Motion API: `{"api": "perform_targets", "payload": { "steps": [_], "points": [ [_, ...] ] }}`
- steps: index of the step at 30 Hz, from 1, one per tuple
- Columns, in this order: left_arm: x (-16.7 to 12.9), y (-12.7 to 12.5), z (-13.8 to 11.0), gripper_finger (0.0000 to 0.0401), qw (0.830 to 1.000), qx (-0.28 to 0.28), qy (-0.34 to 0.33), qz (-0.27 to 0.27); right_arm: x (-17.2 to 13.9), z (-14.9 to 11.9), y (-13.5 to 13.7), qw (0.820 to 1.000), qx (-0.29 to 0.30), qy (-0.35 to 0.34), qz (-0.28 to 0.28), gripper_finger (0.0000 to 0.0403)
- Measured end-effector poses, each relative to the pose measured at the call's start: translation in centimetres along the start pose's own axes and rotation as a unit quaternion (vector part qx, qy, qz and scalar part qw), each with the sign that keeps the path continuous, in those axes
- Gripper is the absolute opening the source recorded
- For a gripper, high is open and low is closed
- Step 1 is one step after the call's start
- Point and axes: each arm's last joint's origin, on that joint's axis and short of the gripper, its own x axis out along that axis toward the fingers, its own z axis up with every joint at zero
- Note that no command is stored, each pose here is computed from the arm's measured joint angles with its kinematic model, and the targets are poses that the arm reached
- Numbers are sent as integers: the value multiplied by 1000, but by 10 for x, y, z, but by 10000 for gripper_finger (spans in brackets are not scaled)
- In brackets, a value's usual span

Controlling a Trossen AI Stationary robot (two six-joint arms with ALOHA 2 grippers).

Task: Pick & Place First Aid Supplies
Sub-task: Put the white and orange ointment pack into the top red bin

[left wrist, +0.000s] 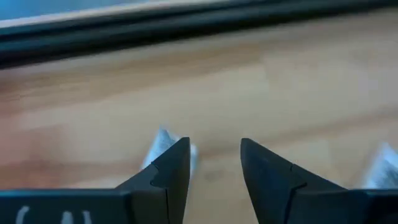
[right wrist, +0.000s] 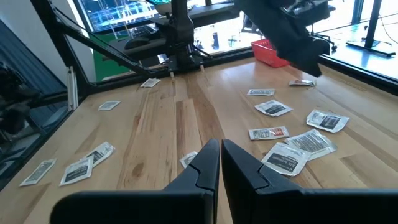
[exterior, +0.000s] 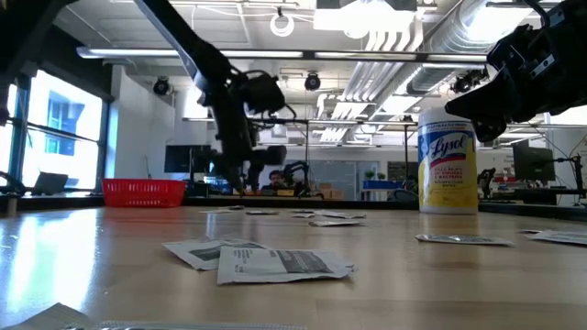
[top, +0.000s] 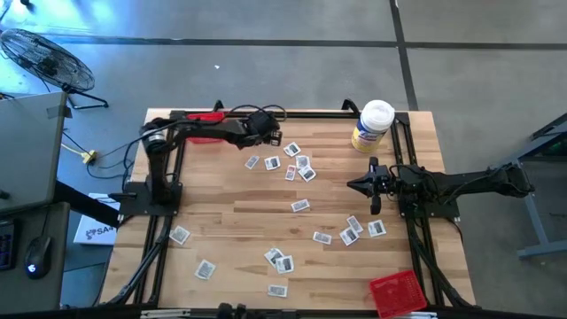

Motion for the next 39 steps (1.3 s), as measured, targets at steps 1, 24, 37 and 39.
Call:
{"api": "perform_targets", "payload": {
  "steps": [1,24,37,39],
  "points": [
    [5,3,1,140,1000,-12,-2,9,0,0,0,1000,0,0,0,12],
    [31,-3,-17,120,999,-45,-2,24,0,0,0,1000,0,1,0,12],
    [2,-30,-42,72,999,38,8,-28,0,0,0,1000,0,2,0,12],
    [-2,-33,-47,72,998,55,6,-29,0,0,0,1000,0,1,0,12]
  ]
}}
